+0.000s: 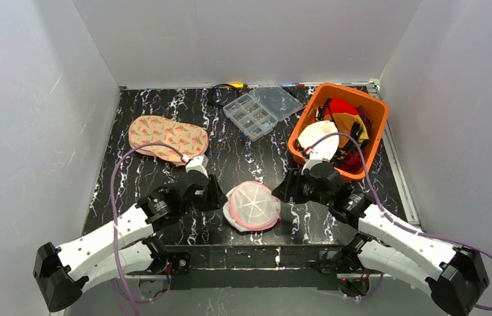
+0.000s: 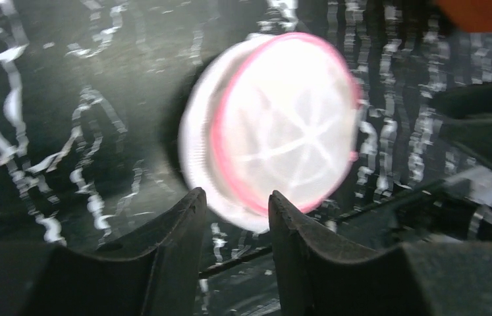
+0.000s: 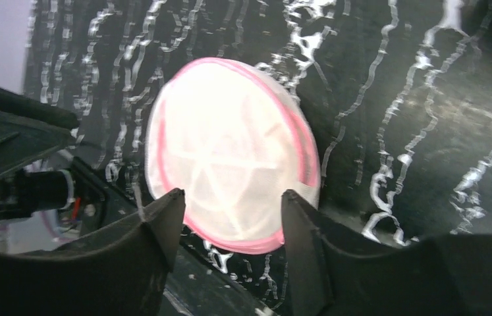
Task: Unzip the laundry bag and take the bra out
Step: Adjust the laundry bag at the center of the board.
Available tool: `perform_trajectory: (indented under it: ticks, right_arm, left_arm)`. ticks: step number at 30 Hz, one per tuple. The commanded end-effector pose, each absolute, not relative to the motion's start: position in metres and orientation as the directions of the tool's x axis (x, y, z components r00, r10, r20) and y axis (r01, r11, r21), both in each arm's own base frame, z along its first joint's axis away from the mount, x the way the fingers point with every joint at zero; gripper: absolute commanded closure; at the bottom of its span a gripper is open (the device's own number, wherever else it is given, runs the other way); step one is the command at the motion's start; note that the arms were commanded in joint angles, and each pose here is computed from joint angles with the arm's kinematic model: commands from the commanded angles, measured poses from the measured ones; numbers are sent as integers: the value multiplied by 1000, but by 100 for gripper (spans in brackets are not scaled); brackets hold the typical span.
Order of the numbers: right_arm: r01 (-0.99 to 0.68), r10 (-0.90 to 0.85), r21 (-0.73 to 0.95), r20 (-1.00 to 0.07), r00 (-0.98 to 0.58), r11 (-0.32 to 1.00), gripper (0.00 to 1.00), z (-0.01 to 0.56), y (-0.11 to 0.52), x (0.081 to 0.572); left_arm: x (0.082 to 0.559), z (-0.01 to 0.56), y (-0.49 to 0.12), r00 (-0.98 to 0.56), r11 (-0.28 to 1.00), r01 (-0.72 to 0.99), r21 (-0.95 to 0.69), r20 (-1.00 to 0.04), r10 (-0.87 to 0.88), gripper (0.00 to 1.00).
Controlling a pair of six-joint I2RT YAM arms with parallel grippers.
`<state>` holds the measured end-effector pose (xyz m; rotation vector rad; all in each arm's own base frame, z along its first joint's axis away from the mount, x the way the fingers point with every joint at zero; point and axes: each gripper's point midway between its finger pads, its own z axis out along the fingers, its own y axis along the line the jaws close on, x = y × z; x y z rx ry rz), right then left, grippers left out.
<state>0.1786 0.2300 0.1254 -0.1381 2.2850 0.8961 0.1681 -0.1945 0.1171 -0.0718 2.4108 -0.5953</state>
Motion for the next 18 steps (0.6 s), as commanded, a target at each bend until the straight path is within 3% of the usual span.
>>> perform_trajectory:
  ticks: [1, 4, 7, 18]
  right_arm:
    - [-434, 85, 614, -634, -769, 659, 45, 152, 255, 171]
    - [-440, 113, 667, -616, -779, 601, 58, 156, 277, 170]
    - [-432, 149, 698, -606, -781, 571, 63, 155, 297, 167]
    - [-345, 122, 618, -586, -801, 706, 69, 87, 300, 177]
  left_arm:
    - [169, 155, -242, -806, 793, 240, -560, -570, -159, 65]
    - [169, 154, -278, -854, 732, 258, -630, -503, -131, 78]
    - [171, 148, -301, -879, 686, 249, -684, -457, -136, 88]
    - [183, 57, -269, -905, 881, 79, -467, -403, -133, 100]
